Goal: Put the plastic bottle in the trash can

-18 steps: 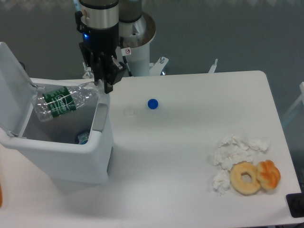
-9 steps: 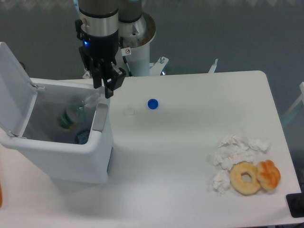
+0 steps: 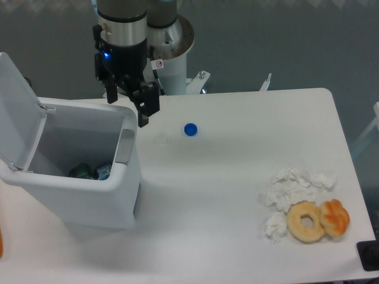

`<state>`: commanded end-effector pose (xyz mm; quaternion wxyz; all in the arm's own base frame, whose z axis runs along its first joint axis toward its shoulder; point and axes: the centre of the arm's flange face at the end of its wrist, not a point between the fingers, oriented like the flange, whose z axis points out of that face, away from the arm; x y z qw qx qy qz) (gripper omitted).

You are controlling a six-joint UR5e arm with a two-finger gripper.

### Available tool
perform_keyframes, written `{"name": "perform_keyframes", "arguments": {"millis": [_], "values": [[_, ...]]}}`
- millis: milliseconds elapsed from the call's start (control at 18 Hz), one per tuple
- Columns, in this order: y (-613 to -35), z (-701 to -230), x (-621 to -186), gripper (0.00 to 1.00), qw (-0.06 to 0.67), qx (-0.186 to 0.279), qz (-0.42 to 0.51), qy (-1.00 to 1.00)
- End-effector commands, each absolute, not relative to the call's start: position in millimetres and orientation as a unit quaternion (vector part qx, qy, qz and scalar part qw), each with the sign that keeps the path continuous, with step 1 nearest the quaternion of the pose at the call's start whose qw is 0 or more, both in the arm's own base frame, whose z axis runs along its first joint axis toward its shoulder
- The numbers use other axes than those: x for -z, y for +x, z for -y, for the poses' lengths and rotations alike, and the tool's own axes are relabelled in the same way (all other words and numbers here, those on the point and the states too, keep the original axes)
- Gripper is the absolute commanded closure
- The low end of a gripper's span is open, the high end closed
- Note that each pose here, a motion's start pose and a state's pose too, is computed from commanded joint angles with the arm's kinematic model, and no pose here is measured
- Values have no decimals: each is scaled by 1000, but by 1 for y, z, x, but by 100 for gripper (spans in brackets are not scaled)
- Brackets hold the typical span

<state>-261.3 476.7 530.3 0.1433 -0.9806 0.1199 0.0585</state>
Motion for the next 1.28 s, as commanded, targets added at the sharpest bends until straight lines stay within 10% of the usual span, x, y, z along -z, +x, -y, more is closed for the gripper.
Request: {"name": "perform_keyframes", "arguments": {"millis": [667,1278], "values": [[-426,-412,-455,0,100,-29,14,-994],[-532,-410,-356,0,24,-47,-67,-996]]}}
